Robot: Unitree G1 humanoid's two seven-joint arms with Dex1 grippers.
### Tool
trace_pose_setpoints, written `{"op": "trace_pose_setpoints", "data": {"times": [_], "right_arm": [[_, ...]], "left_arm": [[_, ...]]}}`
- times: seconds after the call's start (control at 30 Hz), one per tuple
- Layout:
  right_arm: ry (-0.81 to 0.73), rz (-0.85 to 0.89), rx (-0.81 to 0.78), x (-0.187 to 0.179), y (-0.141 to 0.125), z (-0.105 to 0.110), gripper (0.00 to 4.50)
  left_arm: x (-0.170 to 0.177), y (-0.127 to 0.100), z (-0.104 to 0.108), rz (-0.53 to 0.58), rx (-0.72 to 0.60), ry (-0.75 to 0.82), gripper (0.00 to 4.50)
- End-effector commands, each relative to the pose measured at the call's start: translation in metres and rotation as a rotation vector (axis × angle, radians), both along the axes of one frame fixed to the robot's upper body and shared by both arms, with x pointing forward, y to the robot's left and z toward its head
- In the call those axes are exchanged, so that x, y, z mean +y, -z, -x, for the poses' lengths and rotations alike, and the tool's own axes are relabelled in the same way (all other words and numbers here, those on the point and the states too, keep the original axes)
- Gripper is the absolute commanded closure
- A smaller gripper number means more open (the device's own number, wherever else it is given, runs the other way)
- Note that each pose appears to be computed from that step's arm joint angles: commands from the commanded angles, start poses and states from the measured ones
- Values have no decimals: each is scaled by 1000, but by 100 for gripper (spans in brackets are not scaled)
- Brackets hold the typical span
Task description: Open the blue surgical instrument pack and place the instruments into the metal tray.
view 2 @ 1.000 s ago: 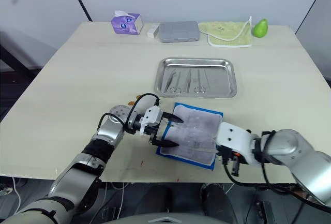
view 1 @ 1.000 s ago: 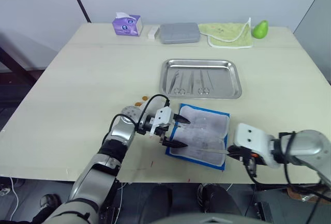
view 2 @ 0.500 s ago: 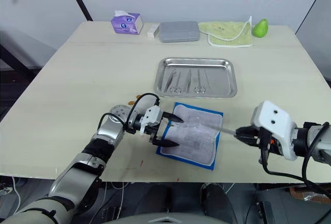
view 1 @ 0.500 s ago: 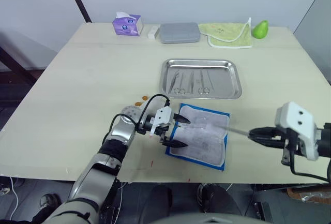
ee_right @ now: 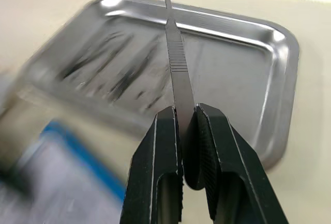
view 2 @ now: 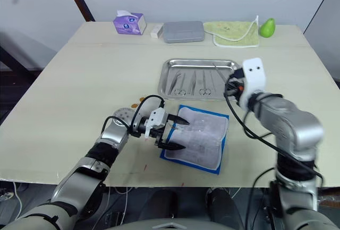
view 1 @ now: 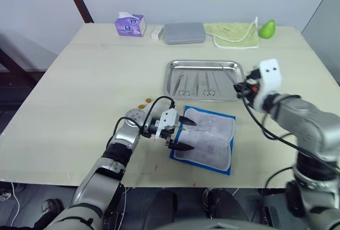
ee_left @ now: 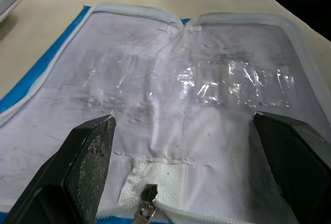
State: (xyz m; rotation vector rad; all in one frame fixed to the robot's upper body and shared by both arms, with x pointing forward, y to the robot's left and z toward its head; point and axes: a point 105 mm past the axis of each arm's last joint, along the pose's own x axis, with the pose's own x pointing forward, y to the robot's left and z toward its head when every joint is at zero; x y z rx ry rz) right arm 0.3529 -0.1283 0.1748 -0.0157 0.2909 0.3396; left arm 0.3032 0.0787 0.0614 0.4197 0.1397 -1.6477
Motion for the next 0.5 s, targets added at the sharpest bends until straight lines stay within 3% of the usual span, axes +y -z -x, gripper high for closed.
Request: {"op": "trace_pose_setpoints", "data": {"times": [0.03, 0.27, 0.5], "right_arm": [[129, 1, -48, -2, -1, -26, 449], [210, -27, -36, 8, 19, -58, 449], [219, -25, -27, 16, 34, -71, 449]], "left_arm": [[4, 22, 7, -54, 77, -36, 0], [2, 22, 12, -38, 88, -52, 0], [1, 23, 14, -36, 93, -62, 0]]}}
